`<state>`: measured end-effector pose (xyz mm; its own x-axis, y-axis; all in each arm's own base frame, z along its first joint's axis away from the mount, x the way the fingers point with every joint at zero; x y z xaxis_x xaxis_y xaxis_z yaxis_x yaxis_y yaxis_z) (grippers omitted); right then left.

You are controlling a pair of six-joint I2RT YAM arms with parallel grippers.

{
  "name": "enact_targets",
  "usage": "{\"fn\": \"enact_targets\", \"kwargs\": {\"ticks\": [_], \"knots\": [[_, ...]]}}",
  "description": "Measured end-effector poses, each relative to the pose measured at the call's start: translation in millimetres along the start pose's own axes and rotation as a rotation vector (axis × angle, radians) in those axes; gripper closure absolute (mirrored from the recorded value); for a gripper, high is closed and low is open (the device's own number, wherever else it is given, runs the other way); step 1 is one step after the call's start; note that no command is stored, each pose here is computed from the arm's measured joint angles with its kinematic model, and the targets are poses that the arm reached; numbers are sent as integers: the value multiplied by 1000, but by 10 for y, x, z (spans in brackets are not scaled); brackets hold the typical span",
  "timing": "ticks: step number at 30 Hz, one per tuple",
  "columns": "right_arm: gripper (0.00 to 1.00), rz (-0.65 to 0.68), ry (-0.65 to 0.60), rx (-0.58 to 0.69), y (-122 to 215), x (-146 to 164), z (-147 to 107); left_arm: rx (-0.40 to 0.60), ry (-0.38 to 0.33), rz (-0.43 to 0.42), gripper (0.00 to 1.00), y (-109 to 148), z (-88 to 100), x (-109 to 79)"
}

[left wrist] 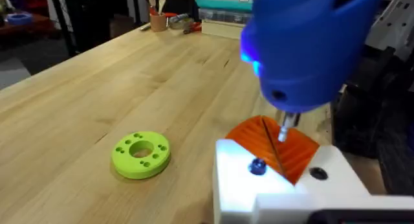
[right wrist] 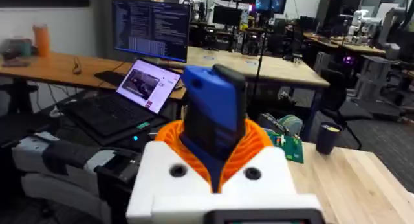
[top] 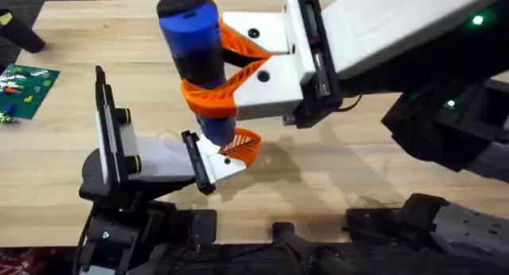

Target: Pick up the gripper from the table and insert it into the empty holder that is missing its gripper. Then pick up a screw, insert it into the mounting hole, and use the screwdriver to tighten it. Finally, clean up the table by picking up the vegetable and placing it into the bucket.

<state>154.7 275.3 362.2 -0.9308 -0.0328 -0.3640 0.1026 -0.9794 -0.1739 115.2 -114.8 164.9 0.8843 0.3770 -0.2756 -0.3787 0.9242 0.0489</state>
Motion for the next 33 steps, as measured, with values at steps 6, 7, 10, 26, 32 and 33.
{"fn": "enact_targets", "kwargs": {"ticks": [6, 7, 10, 26, 32, 33], "knots": [[957, 20, 48, 0, 1, 23, -4, 0, 0, 0, 990, 0, 0, 0], [957, 26, 57, -1, 0, 30, -4, 0, 0, 0, 990, 0, 0, 0], [957, 39, 81, -4, 1, 44, -1, 0, 0, 0, 990, 0, 0, 0], [957, 64, 120, -30, -41, 83, 18, 0, 0, 0, 990, 0, 0, 0], [957, 74, 108, -27, -54, 91, -12, 0, 0, 0, 990, 0, 0, 0], [957, 74, 106, -25, -54, 92, -15, 0, 0, 0, 990, 0, 0, 0]]}}
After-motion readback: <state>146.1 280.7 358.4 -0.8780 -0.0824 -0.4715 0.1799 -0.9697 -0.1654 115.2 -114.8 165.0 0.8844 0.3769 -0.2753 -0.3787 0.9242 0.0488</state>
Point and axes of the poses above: each hand's point on the last joint's axis, 136 mm out from that joint toward the fingers, its own y axis back along the fingers, its own x axis along the line the jaws close on, z = x × y, the point moved 6 cm from there along y, back along the fingers, and after that the axes turned 14 degrees about y, right-handed, at the moved point
